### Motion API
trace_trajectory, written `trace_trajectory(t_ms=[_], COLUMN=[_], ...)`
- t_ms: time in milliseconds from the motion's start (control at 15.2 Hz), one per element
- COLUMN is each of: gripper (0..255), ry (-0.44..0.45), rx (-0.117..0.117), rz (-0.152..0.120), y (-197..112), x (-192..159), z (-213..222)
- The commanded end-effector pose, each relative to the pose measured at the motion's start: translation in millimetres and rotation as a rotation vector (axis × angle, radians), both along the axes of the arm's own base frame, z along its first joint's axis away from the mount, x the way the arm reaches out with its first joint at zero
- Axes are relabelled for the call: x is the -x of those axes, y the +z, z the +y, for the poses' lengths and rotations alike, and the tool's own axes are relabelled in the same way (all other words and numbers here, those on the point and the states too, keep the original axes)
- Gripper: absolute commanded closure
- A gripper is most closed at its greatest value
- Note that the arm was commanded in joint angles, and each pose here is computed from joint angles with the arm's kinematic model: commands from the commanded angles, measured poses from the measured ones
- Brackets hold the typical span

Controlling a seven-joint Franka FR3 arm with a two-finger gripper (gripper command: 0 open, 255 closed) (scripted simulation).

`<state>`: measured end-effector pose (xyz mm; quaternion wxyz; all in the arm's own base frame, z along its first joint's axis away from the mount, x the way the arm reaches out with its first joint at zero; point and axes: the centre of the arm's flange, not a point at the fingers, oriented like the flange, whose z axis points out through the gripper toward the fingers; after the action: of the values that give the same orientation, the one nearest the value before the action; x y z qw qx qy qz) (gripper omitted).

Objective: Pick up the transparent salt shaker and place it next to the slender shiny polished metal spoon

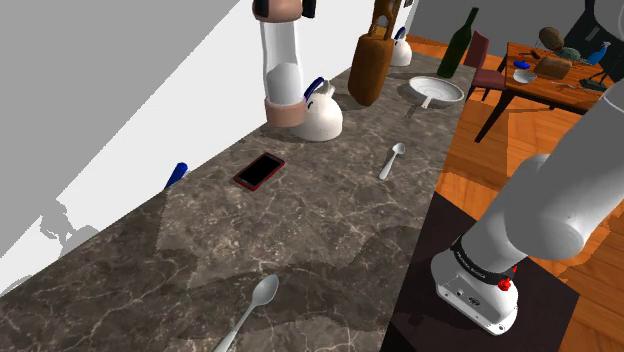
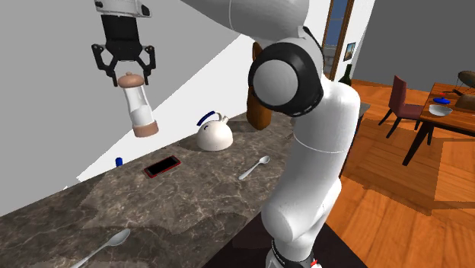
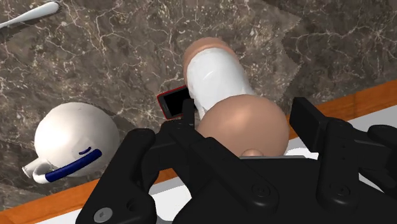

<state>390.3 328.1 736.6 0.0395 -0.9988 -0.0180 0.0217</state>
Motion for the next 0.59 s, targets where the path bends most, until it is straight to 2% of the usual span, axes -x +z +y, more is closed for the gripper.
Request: trace_trajectory(t_ms=[0,330,528], gripper=[255,255,255], ry=[-0.002,-0.002,-0.002], rx=[-0.001,-0.001,-0.001], rz=[0.0,0.0,0.0], y=[-1.0,-0.8,-11.3], x=[0.2,3.2,3.5], z=[26.4,92.3,99.8])
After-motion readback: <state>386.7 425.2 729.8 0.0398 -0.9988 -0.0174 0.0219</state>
